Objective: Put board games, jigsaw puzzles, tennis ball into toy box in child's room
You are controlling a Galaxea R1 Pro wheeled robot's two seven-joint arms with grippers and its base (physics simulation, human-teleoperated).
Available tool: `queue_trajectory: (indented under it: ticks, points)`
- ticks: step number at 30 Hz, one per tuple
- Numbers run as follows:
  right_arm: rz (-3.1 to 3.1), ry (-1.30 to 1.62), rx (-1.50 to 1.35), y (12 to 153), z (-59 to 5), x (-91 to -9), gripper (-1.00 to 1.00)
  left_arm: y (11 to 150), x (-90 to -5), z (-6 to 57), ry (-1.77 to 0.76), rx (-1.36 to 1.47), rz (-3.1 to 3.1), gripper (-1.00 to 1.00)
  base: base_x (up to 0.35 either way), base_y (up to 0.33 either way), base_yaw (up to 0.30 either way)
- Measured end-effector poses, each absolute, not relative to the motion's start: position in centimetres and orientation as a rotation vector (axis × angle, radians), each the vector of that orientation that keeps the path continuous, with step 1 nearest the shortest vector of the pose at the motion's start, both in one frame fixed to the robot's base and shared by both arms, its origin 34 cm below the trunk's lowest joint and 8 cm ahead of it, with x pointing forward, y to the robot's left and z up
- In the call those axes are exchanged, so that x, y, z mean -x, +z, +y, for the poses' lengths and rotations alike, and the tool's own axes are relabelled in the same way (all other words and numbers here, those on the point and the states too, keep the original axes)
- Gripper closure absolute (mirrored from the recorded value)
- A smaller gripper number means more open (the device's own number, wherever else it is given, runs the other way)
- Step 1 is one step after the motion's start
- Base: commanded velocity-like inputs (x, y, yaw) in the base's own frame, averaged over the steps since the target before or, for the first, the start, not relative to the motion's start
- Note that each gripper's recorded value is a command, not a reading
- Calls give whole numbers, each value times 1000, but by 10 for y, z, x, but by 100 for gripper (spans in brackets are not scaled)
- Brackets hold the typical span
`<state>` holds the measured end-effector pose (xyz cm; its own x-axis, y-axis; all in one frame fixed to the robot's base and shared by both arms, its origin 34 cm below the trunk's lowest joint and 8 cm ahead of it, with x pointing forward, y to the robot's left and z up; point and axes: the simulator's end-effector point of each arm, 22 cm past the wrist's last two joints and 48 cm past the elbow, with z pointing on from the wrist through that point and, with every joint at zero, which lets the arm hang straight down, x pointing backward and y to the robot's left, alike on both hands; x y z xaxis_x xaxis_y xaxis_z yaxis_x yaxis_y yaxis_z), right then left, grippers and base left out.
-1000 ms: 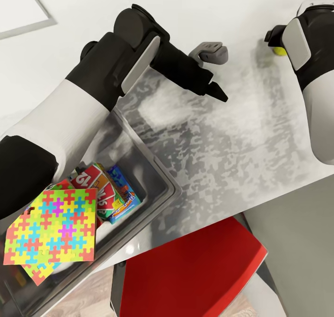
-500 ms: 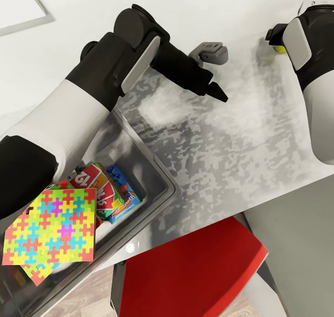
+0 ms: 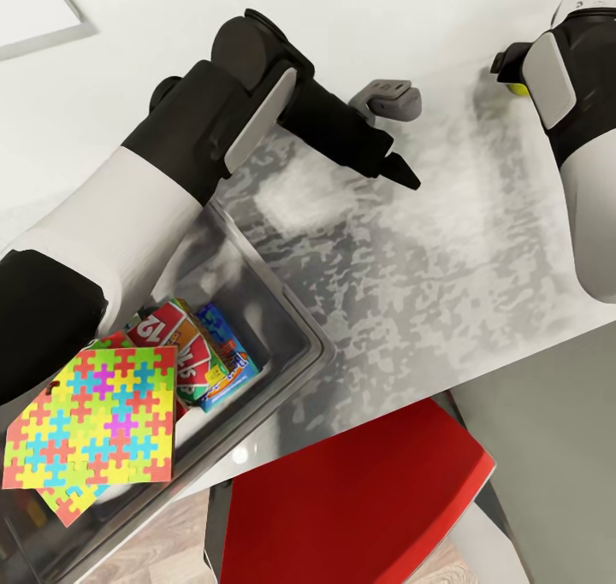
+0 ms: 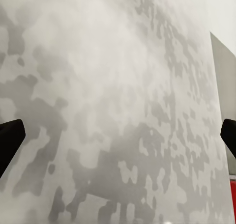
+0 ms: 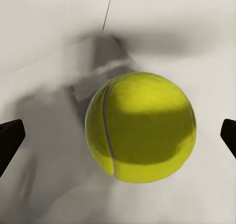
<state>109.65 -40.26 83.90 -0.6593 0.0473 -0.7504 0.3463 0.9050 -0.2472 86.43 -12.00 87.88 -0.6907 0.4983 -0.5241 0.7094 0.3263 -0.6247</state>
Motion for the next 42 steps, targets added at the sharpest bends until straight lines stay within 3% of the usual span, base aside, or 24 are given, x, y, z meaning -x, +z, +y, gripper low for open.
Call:
queue_trajectory:
  ticks: [42]
  points:
    - [2257, -494, -282, 838, -413, -1094, -100, 876, -863, -120, -1295, -1100, 2359, -100, 0, 0, 0]
